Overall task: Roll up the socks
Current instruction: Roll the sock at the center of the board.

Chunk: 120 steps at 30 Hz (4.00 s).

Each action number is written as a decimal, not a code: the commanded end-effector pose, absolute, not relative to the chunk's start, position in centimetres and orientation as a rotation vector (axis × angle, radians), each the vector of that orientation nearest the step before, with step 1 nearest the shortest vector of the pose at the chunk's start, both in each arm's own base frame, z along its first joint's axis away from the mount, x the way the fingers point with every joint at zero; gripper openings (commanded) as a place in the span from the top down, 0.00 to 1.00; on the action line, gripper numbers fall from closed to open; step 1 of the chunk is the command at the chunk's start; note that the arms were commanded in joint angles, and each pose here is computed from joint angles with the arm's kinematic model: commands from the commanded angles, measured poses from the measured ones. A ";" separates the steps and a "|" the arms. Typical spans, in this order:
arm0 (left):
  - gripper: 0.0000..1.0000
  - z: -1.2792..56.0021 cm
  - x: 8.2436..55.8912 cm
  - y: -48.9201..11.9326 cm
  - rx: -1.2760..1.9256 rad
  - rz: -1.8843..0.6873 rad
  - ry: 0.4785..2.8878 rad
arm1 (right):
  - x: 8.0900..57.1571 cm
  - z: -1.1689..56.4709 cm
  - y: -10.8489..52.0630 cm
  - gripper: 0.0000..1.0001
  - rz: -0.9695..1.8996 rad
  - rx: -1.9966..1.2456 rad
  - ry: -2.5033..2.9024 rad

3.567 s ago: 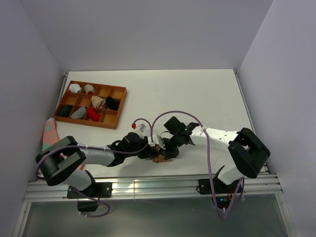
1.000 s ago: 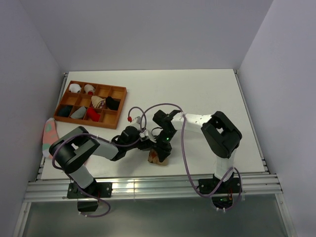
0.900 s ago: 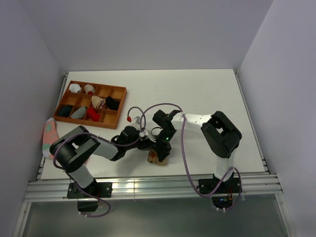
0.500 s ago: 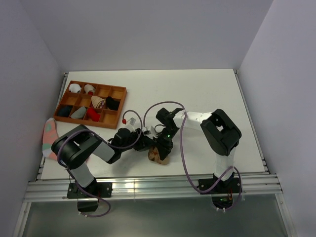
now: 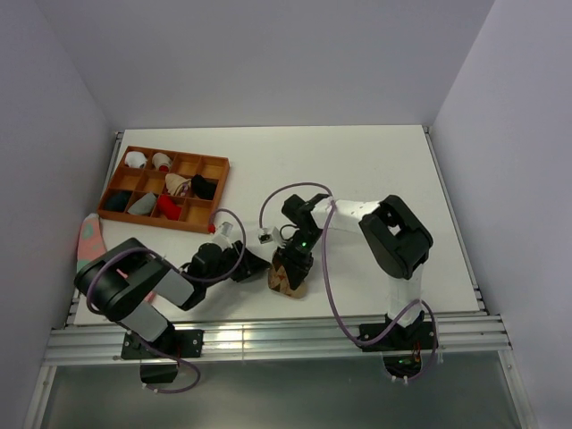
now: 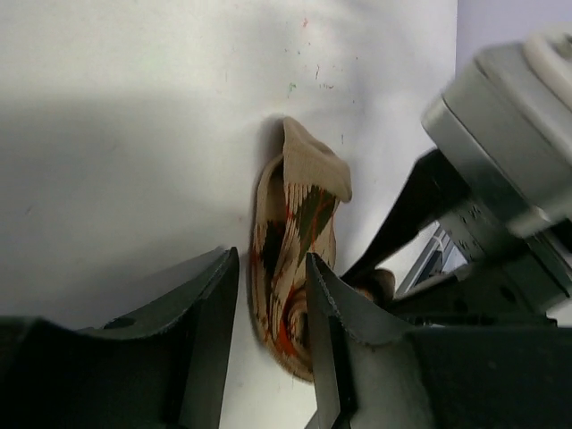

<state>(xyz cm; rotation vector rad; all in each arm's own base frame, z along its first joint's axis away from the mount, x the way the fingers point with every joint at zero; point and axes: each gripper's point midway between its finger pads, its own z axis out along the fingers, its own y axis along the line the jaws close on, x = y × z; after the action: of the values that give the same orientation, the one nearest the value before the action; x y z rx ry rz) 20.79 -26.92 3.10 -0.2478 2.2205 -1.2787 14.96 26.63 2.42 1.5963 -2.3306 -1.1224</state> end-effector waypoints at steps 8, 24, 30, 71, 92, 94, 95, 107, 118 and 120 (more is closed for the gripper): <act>0.57 8.2 19.0 -27.9 0.048 -1.138 1.977 | 16.4 -1.0 23.7 0.82 -0.804 1.625 -2.350; 0.54 7.0 17.1 -29.7 0.330 -0.831 2.001 | 16.8 0.7 24.7 0.82 -0.854 1.613 -2.233; 0.52 5.6 16.7 -29.7 0.359 -0.809 2.021 | 17.1 0.3 24.6 0.82 -0.828 1.619 -2.231; 1.00 -1.9 12.8 -30.0 0.213 -0.991 2.306 | 20.3 2.4 26.2 0.59 -0.827 1.581 -2.496; 1.00 -7.0 11.1 -27.4 -0.026 -0.903 2.524 | 22.2 8.1 22.7 0.51 -0.968 1.842 -2.685; 1.00 -7.2 10.9 -27.4 -0.041 -0.903 2.543 | 21.9 8.7 22.2 0.50 -0.957 1.918 -2.692; 1.00 -7.2 11.0 -27.4 -0.061 -0.910 2.547 | 22.0 8.9 22.1 0.50 -0.942 1.980 -2.690; 1.00 -7.1 11.2 -27.5 -0.124 -0.898 2.680 | 18.1 8.9 20.3 0.45 -0.859 2.477 -2.577; 1.00 -6.5 12.3 -27.8 -0.166 -0.909 2.768 | 14.9 7.9 21.5 0.38 -0.823 2.765 -2.385; 1.00 -6.5 12.4 -27.9 -0.173 -0.939 2.782 | 15.0 7.6 21.6 0.38 -0.804 2.783 -2.384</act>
<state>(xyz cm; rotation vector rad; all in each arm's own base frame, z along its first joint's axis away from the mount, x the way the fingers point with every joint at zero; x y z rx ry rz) 16.89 -34.57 2.67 -0.1870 2.3767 -1.3594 13.79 20.60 6.86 2.6472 -2.3889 -0.8391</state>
